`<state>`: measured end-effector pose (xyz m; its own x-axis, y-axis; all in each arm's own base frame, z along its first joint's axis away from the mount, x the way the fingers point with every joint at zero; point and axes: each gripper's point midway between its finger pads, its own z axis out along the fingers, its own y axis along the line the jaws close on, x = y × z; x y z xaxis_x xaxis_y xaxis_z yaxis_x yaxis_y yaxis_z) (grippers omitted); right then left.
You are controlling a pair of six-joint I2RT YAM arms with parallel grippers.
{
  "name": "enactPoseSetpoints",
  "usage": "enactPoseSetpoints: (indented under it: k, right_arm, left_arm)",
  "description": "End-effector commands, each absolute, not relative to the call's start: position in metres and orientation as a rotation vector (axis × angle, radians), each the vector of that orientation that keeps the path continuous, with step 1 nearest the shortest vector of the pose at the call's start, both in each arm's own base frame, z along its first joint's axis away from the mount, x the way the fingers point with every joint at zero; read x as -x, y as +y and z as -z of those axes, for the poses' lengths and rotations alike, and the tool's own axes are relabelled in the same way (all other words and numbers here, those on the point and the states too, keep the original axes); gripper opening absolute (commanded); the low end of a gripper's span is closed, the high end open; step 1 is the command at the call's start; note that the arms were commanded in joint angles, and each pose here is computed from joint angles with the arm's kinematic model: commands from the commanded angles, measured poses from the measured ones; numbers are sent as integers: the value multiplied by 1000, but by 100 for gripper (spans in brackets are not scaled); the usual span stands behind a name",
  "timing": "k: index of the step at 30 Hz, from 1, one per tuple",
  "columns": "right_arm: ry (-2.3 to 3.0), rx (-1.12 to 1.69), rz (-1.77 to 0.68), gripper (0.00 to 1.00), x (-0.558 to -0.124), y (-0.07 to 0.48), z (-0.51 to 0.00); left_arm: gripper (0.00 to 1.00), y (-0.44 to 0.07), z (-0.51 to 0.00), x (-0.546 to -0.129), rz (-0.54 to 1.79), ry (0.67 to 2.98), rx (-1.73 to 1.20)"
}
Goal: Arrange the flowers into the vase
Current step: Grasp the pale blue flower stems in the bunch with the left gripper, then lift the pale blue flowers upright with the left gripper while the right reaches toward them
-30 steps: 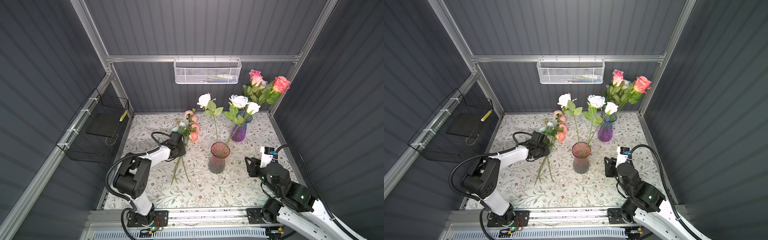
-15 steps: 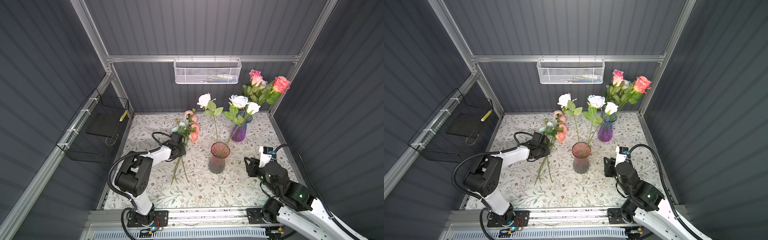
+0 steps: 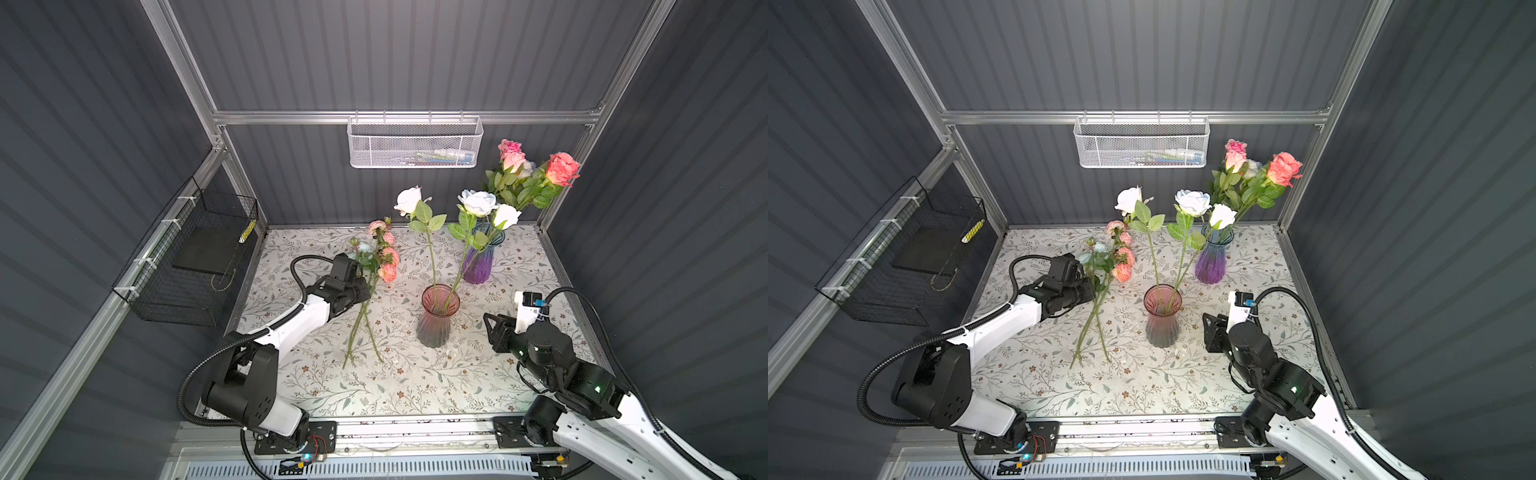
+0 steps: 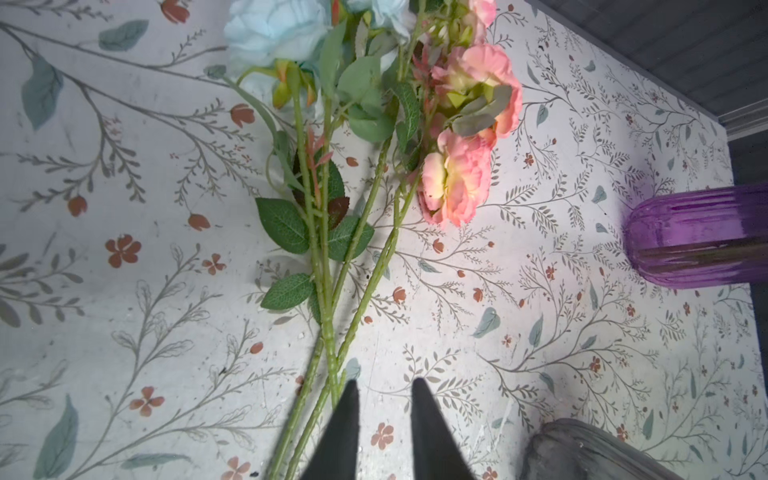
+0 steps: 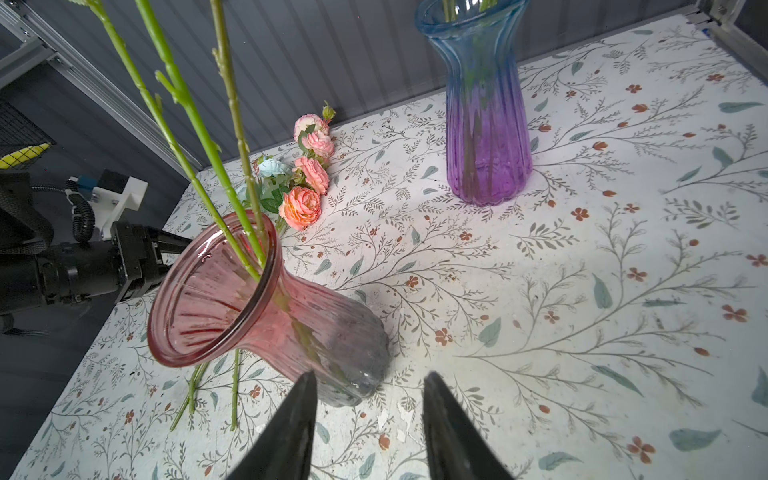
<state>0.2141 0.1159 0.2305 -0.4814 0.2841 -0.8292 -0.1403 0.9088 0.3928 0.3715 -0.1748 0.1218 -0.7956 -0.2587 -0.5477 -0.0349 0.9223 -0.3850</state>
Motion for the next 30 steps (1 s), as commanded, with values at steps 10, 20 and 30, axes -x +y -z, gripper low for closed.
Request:
enactPoseSetpoints:
  k: [10,20,30]
  right_arm:
    - [2008,-103,-496,43,-216,116,-228]
    - [2016,-103,-475,41,-219,116,-224]
    - [2017,-102,-507,41,-220,122,-225]
  left_arm:
    - [35,-171,-44,-376,354,2665,215]
    - [7,-174,-39,-378,389,2662,234]
    - [0,-171,-107,-372,455,2530,214]
